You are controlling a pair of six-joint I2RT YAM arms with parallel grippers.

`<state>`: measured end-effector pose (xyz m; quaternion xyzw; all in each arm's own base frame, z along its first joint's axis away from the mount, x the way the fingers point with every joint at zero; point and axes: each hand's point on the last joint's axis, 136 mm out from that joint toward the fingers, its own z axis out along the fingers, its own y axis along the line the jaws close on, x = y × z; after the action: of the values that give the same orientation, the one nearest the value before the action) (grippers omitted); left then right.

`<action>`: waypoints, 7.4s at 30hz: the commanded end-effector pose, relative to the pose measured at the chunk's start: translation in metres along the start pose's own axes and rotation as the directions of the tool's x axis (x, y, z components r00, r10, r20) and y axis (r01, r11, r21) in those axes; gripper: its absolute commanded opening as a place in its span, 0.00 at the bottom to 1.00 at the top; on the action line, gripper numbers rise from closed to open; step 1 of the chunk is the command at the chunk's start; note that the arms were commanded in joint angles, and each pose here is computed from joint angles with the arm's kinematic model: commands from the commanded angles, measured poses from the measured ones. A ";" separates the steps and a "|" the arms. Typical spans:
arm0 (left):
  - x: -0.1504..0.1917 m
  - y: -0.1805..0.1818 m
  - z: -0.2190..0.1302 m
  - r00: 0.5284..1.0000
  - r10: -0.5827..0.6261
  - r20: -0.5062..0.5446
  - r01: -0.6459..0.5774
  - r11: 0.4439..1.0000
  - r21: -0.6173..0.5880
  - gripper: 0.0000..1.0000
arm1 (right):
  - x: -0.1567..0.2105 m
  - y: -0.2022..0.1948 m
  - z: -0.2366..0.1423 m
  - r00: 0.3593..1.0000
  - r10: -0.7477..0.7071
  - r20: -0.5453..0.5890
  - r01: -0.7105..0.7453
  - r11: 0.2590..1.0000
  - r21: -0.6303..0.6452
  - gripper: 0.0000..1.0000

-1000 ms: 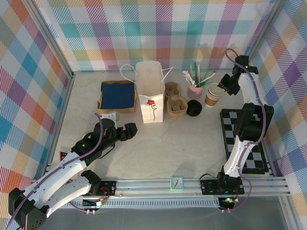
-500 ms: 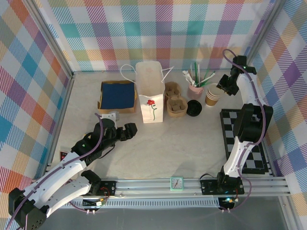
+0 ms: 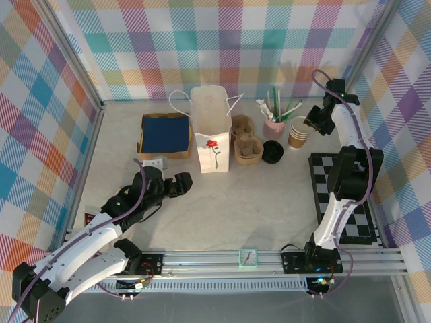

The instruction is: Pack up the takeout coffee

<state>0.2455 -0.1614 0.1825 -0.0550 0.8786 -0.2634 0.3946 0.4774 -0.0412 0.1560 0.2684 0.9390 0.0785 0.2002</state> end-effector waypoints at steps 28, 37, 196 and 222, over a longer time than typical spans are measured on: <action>0.000 0.002 -0.001 1.000 0.008 0.005 -0.008 1.000 -0.020 0.84 | 0.009 -0.002 0.019 0.999 -0.014 -0.036 0.015 1.000 0.013 0.35; -0.001 0.002 -0.002 1.000 0.007 0.010 -0.007 1.000 -0.021 0.83 | 0.010 -0.002 0.019 0.999 -0.012 -0.032 0.012 1.000 0.008 0.22; 0.004 -0.042 0.138 0.972 -0.196 -0.130 0.212 0.968 0.132 0.73 | 0.322 0.083 -0.061 0.774 -0.623 -0.115 0.589 0.774 -0.233 0.00; -0.036 -0.033 0.185 0.964 -0.245 -0.099 0.258 0.956 0.143 0.69 | 0.340 0.096 -0.047 0.732 -0.669 -0.131 0.638 0.740 -0.216 0.00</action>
<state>0.3889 -0.2586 0.1033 -0.1313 0.8673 -0.3724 0.3031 0.2342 0.2118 0.1027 -0.1062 0.9808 0.0992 0.1299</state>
